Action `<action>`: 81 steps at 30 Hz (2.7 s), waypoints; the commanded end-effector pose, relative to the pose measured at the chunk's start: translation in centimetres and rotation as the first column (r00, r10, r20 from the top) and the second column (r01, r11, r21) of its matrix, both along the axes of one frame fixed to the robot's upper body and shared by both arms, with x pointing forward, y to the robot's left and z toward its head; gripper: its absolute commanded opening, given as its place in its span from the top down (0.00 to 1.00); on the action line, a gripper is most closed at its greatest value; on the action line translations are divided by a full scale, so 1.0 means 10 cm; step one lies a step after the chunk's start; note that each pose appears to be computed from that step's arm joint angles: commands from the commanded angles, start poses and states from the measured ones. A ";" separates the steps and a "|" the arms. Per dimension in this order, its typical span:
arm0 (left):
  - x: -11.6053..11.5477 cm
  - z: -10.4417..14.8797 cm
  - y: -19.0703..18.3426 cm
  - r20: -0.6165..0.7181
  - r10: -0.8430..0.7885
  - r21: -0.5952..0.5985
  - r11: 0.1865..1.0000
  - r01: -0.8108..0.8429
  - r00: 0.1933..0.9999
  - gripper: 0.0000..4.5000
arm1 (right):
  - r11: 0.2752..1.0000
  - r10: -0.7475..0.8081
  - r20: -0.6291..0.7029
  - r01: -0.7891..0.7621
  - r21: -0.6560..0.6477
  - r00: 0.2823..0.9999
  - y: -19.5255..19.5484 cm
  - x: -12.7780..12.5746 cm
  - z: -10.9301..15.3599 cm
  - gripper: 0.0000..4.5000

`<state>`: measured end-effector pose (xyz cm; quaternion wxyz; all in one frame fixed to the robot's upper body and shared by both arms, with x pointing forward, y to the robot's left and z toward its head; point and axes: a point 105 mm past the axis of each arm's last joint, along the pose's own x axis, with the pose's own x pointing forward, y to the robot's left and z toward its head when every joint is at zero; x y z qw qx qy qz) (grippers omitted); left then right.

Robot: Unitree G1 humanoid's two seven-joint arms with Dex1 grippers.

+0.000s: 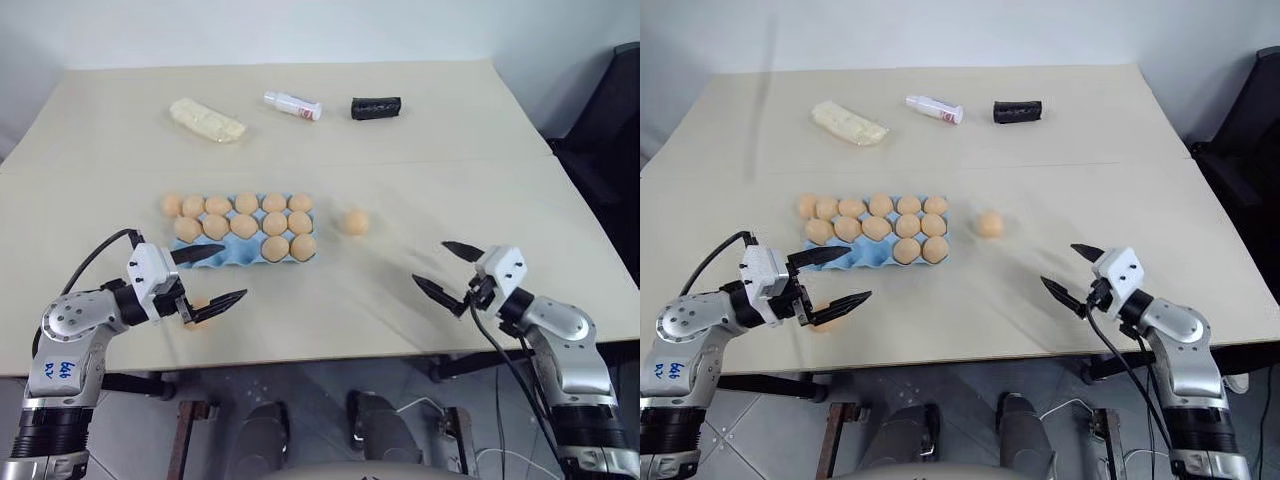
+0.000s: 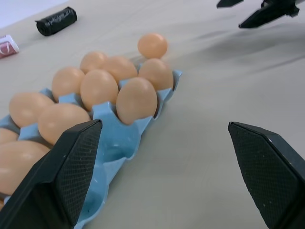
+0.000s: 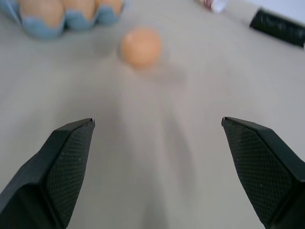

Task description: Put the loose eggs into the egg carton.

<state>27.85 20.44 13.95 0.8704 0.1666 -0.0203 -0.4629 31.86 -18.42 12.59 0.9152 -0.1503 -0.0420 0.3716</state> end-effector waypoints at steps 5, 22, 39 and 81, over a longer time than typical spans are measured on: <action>-0.08 0.03 0.09 0.035 0.050 0.009 0.999 -0.051 0.998 0.00 | 0.997 0.069 -0.003 -0.069 0.021 0.998 0.54 0.42 0.26 0.00; -0.26 0.04 0.24 0.054 0.171 -0.010 0.985 -0.171 0.984 0.00 | 0.991 0.132 -0.068 -0.133 -0.010 0.989 1.03 0.84 0.17 0.53; -0.60 -0.12 0.98 -0.021 0.489 -0.076 0.869 -0.490 0.872 0.00 | 0.851 0.524 -0.012 -0.524 -0.033 0.852 2.60 0.21 0.68 0.60; -0.38 -0.09 0.44 -0.045 0.226 -0.033 0.973 -0.228 0.973 0.00 | 0.850 0.525 0.113 -0.526 -0.020 0.844 0.83 -0.23 0.22 0.00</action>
